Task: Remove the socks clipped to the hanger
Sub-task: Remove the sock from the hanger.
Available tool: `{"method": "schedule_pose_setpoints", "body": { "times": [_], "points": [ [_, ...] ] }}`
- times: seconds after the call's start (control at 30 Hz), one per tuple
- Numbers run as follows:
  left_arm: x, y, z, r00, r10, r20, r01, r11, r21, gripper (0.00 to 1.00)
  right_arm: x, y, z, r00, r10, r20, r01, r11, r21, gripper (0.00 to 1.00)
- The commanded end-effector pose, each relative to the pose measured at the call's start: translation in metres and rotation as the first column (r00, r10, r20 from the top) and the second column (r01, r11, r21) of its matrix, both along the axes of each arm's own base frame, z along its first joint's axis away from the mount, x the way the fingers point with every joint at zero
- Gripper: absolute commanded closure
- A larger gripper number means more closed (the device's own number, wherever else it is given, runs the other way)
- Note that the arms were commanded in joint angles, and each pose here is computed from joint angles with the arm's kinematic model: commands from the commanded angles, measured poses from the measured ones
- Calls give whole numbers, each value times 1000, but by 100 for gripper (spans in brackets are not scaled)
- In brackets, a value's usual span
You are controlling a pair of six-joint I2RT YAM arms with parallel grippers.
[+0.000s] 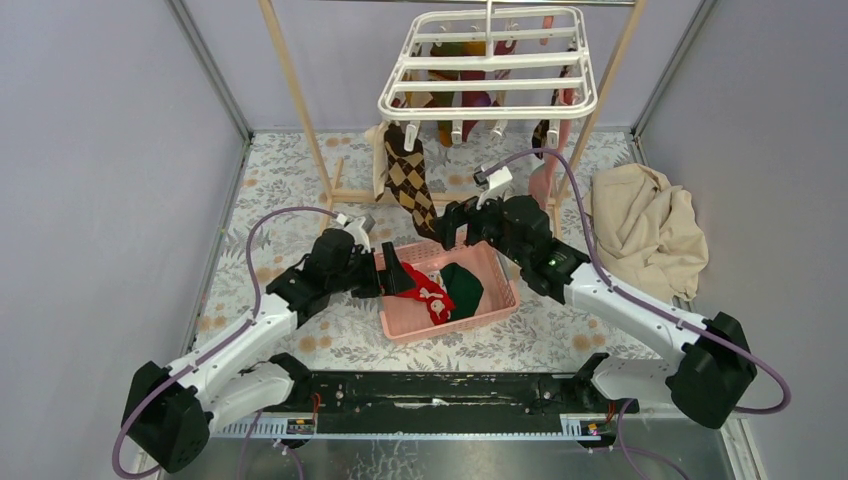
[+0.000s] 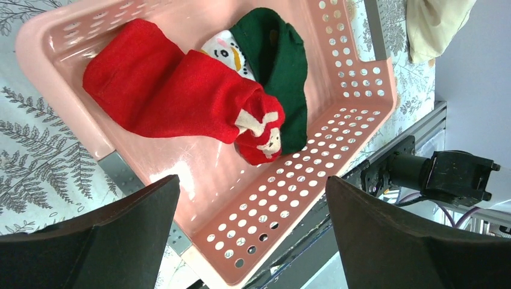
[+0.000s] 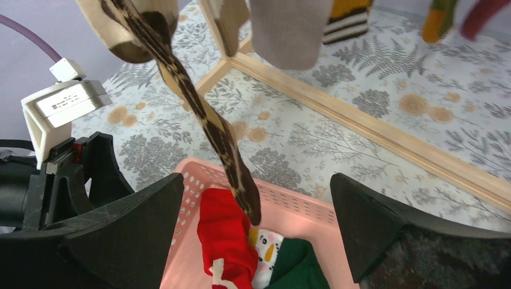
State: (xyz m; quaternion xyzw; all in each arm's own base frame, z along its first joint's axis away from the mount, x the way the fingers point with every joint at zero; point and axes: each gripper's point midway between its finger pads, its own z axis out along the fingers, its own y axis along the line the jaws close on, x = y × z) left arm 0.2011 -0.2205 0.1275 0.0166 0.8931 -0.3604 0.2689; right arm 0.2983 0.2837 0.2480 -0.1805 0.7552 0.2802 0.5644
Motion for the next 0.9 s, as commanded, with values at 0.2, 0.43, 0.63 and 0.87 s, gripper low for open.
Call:
{"method": "schedule_pose_setpoints", "body": {
  "times": [0.2, 0.43, 0.63, 0.87],
  "points": [
    [3, 4, 33, 995, 35, 95, -32, 999, -40, 1, 3, 40, 10, 986, 160, 51, -165, 979, 123, 0],
    [-4, 7, 38, 993, 45, 105, -38, 997, -70, 1, 5, 39, 17, 988, 148, 49, -153, 979, 132, 16],
    [-7, 10, 42, 991, 63, 118, -52, 995, -87, 1, -2, 39, 25, 985, 172, 29, -174, 976, 132, 54],
    [-9, 10, 44, 991, 54, 121, -43, 995, -94, 1, -11, 39, 33, 980, 201, 12, -201, 969, 146, 85]
  ]
}}
